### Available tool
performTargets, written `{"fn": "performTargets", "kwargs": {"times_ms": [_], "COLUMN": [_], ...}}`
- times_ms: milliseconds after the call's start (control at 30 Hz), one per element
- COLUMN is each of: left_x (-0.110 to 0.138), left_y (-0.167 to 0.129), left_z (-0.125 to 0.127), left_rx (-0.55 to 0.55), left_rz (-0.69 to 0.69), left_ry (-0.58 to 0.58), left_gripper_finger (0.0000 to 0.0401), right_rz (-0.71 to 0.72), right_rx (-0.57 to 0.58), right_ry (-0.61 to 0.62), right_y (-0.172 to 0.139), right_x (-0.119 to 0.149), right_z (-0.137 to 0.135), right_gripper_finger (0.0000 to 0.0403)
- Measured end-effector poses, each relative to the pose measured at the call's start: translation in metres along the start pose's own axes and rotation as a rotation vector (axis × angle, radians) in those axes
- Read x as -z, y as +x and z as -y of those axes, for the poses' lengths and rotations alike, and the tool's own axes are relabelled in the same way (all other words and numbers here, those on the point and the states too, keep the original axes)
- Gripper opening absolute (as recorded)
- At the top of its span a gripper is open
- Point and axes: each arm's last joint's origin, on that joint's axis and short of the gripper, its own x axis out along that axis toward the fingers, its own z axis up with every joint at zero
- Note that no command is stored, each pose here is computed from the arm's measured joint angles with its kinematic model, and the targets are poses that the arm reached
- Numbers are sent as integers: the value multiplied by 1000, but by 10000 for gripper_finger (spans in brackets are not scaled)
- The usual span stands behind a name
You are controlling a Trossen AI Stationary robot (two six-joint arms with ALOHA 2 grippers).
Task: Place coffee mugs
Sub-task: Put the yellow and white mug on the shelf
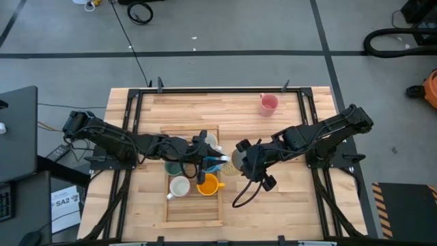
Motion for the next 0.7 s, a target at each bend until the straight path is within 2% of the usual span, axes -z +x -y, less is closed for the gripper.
{"fn": "performTargets", "kwargs": {"times_ms": [467,700], "left_x": [0,-6], "left_y": [0,-7], "left_z": [0,0], "left_rx": [-2,3], "left_rz": [2,18], "left_ry": [2,-2], "left_gripper_finger": [78,75], "right_rz": [-5,-21], "right_rx": [-2,48], "right_ry": [0,-1], "right_y": [0,0], "right_x": [0,1], "right_z": [0,1], "right_gripper_finger": [136,146]}}
